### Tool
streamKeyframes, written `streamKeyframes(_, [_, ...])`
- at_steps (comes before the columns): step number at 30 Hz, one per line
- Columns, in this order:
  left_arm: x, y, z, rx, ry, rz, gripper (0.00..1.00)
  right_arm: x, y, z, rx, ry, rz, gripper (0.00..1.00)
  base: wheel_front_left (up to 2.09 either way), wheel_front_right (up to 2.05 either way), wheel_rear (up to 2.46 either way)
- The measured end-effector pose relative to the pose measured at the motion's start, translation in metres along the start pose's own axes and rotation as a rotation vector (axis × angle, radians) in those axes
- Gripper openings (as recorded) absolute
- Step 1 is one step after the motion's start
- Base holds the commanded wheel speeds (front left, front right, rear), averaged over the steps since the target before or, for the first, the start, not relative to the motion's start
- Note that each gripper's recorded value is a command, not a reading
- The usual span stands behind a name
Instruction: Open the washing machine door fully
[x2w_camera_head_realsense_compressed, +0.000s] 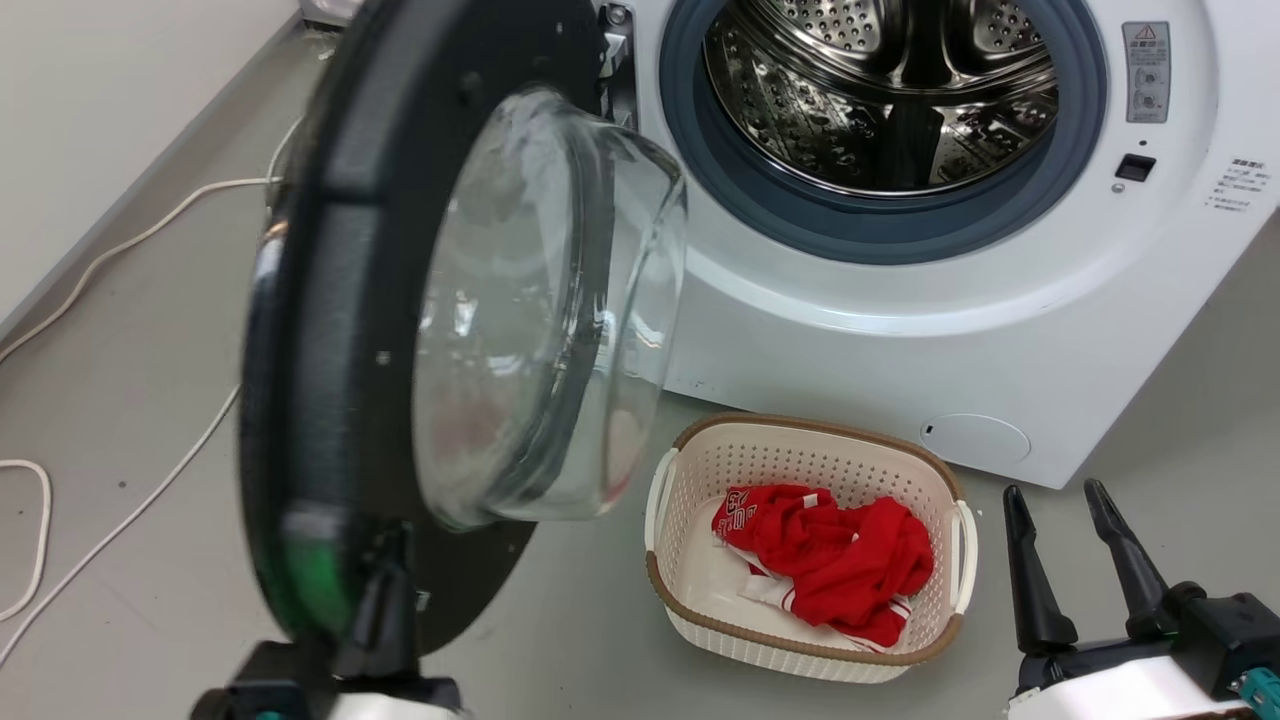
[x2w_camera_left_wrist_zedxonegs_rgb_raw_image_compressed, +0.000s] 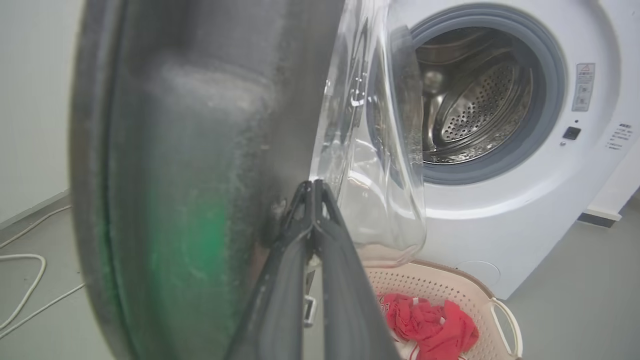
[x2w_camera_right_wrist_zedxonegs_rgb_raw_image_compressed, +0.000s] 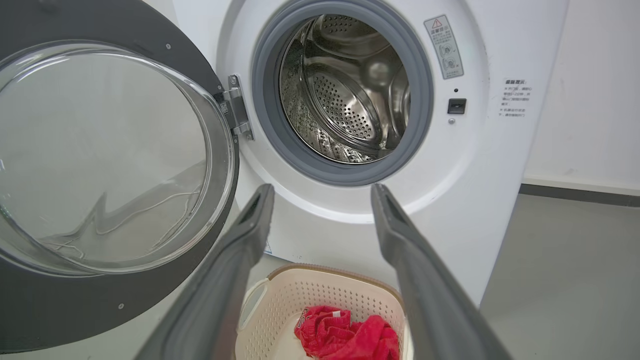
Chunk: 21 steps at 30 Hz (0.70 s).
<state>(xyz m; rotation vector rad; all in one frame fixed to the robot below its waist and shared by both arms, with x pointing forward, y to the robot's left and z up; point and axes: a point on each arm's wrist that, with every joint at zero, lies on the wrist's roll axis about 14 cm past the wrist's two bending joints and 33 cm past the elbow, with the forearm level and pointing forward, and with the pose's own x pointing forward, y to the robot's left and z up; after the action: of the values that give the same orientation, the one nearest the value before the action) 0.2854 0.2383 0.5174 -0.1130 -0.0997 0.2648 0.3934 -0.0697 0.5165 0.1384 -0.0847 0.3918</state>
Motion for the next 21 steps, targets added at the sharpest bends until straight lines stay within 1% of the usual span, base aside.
streamKeyframes(1, [0.003, 0.007, 0.001, -0.012, -0.003, 0.023, 0.0, 0.0, -0.001, -0.001, 0.0, 0.004, -0.004, 1.0, 0.0, 0.0, 0.0])
streamKeyframes(5, [0.017, 0.031, 0.003, 0.008, -0.012, 0.075, 0.0, -0.001, -0.007, -0.004, 0.001, 0.013, -0.019, 1.0, 0.0, 0.0, 0.0])
streamKeyframes(12, [0.038, 0.078, 0.007, 0.067, -0.014, 0.167, 0.0, -0.001, -0.017, -0.007, 0.003, 0.023, -0.048, 1.0, 0.0, 0.0, 0.0])
streamKeyframes(17, [0.052, 0.12, 0.015, 0.124, -0.01, 0.234, 0.0, 0.001, -0.023, -0.01, 0.006, 0.028, -0.065, 1.0, 0.0, 0.0, 0.0])
streamKeyframes(21, [0.062, 0.142, 0.017, 0.155, 0.001, 0.267, 0.0, 0.002, -0.027, -0.014, 0.006, 0.037, -0.075, 1.0, 0.0, 0.0, 0.0])
